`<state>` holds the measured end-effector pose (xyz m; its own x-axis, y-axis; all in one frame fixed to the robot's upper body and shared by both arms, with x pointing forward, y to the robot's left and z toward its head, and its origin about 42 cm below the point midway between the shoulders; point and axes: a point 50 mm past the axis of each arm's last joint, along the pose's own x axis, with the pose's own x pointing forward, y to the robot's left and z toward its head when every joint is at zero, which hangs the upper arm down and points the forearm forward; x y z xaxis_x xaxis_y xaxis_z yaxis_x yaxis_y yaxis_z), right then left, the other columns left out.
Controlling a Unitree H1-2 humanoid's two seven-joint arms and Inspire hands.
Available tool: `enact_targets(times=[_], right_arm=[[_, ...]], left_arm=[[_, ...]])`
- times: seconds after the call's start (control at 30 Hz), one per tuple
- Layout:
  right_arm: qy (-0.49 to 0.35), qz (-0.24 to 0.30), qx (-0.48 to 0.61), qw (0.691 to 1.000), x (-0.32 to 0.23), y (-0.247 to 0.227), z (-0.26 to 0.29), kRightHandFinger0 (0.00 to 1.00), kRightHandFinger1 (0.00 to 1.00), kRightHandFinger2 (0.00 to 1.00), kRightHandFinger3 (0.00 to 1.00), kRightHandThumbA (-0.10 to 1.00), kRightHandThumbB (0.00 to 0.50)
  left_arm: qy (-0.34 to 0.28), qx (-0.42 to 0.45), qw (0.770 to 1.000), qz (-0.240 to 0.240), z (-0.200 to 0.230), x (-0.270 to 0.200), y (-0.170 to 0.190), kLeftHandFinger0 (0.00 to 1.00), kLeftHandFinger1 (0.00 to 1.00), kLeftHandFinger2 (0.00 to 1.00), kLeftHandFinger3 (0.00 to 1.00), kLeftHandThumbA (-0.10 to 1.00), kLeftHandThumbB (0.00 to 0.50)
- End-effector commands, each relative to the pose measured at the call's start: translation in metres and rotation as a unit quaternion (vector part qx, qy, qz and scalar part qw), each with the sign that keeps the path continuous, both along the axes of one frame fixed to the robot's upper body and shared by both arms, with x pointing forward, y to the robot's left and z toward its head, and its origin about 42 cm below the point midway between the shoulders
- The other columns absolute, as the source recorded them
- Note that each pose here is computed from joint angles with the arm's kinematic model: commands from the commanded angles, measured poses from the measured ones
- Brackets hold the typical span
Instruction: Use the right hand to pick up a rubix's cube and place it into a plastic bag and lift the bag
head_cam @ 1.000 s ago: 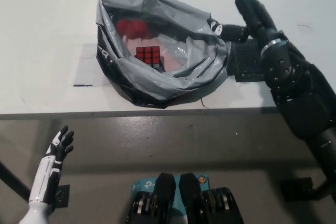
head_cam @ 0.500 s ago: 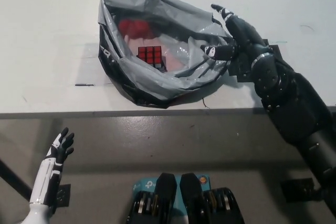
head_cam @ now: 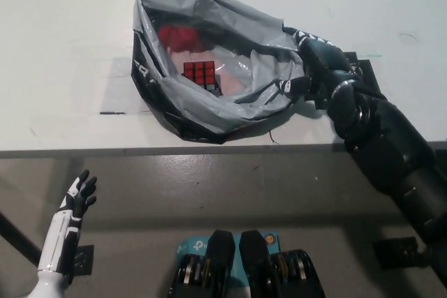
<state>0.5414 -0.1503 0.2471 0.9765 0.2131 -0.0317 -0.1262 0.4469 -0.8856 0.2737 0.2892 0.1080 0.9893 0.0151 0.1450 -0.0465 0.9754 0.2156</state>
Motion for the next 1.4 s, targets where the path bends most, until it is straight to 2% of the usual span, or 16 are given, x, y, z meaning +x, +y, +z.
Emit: enact_targets(times=[0.0,0.13,0.33,0.37,0.43,0.5,0.83,1.03,1.1,1.13,1.2,1.23,1.27,1.3,1.33,1.37], right_arm=[[-0.067,-0.004,-0.014,0.998,0.008,0.014,0.036,1.0,1.0,1.0,1.0,0.75,0.485],[-0.059,-0.012,0.006,0.998,0.01,0.014,0.035,1.0,1.0,1.0,1.0,0.76,0.49],[-0.056,-0.031,0.087,0.994,0.01,0.016,0.026,1.0,1.0,1.0,1.0,0.65,0.489],[-0.06,-0.04,0.117,0.991,0.01,0.016,0.024,1.0,1.0,1.0,1.0,0.63,0.471],[-0.061,-0.044,0.131,0.989,0.011,0.016,0.022,1.0,1.0,1.0,1.0,0.63,0.47],[-0.056,-0.057,0.166,0.983,0.012,0.016,0.017,1.0,1.0,1.0,1.0,0.58,0.454],[-0.038,-0.07,0.201,0.976,0.016,0.012,0.009,1.0,1.0,1.0,1.0,0.52,0.427],[-0.027,-0.079,0.23,0.97,0.018,0.01,0.008,1.0,1.0,1.0,1.0,0.51,0.431],[0.003,-0.111,0.348,0.931,0.021,0.005,0.008,1.0,1.0,1.0,1.0,0.35,0.375],[0.024,-0.138,0.445,0.884,0.022,0.0,0.004,0.85,1.0,1.0,1.0,0.28,0.362],[0.027,-0.144,0.464,0.874,0.023,0.0,0.003,0.79,1.0,1.0,1.0,0.27,0.353],[0.029,-0.155,0.496,0.854,0.023,-0.002,0.003,0.53,0.82,1.0,1.0,0.18,0.333],[0.036,-0.165,0.531,0.83,0.024,-0.004,0.002,0.25,0.46,0.73,0.98,0.12,0.29],[0.05,-0.175,0.581,0.793,0.026,-0.007,0.002,0.01,0.13,0.43,0.72,0.1,0.283],[0.05,-0.175,0.581,0.793,0.026,-0.007,0.002,0.01,0.13,0.43,0.72,0.1,0.283],[0.055,-0.177,0.6,0.779,0.027,-0.009,0.003,0.0,0.01,0.25,0.45,0.06,0.25]], left_arm=[[-0.031,0.013,0.999,0.003,0.009,0.001,0.006,1.0,1.0,1.0,1.0,1.0,0.057],[-0.033,0.015,0.999,0.004,0.011,0.004,0.006,1.0,1.0,1.0,1.0,1.0,0.065],[-0.034,0.023,0.999,0.001,0.012,0.005,0.006,1.0,1.0,1.0,1.0,1.0,0.076],[-0.034,0.023,0.999,0.001,0.013,0.005,0.006,1.0,1.0,1.0,1.0,1.0,0.09],[-0.033,0.022,0.999,0.001,0.013,0.006,0.006,1.0,1.0,1.0,1.0,1.0,0.092],[-0.035,0.021,0.999,0.0,0.014,0.005,0.006,1.0,1.0,1.0,1.0,1.0,0.094],[-0.036,0.025,0.999,0.001,0.015,0.006,0.007,1.0,1.0,1.0,1.0,1.0,0.097],[-0.037,0.025,0.999,0.002,0.014,0.006,0.007,1.0,1.0,1.0,1.0,1.0,0.09],[-0.036,0.026,0.999,0.001,0.015,0.007,0.006,1.0,1.0,1.0,1.0,1.0,0.098],[-0.035,0.029,0.999,0.002,0.015,0.007,0.006,1.0,1.0,1.0,1.0,1.0,0.103],[-0.034,0.029,0.999,0.003,0.015,0.007,0.006,1.0,1.0,1.0,1.0,1.0,0.103],[-0.035,0.028,0.999,0.003,0.015,0.008,0.006,1.0,1.0,1.0,1.0,1.0,0.107],[-0.036,0.027,0.999,0.002,0.015,0.008,0.006,1.0,1.0,1.0,1.0,1.0,0.093],[-0.037,0.026,0.999,0.002,0.015,0.009,0.006,1.0,1.0,1.0,1.0,1.0,0.09],[-0.037,0.026,0.999,0.002,0.015,0.009,0.006,1.0,1.0,1.0,1.0,1.0,0.09],[-0.038,0.027,0.999,0.002,0.015,0.009,0.007,1.0,1.0,1.0,1.0,1.0,0.096]])
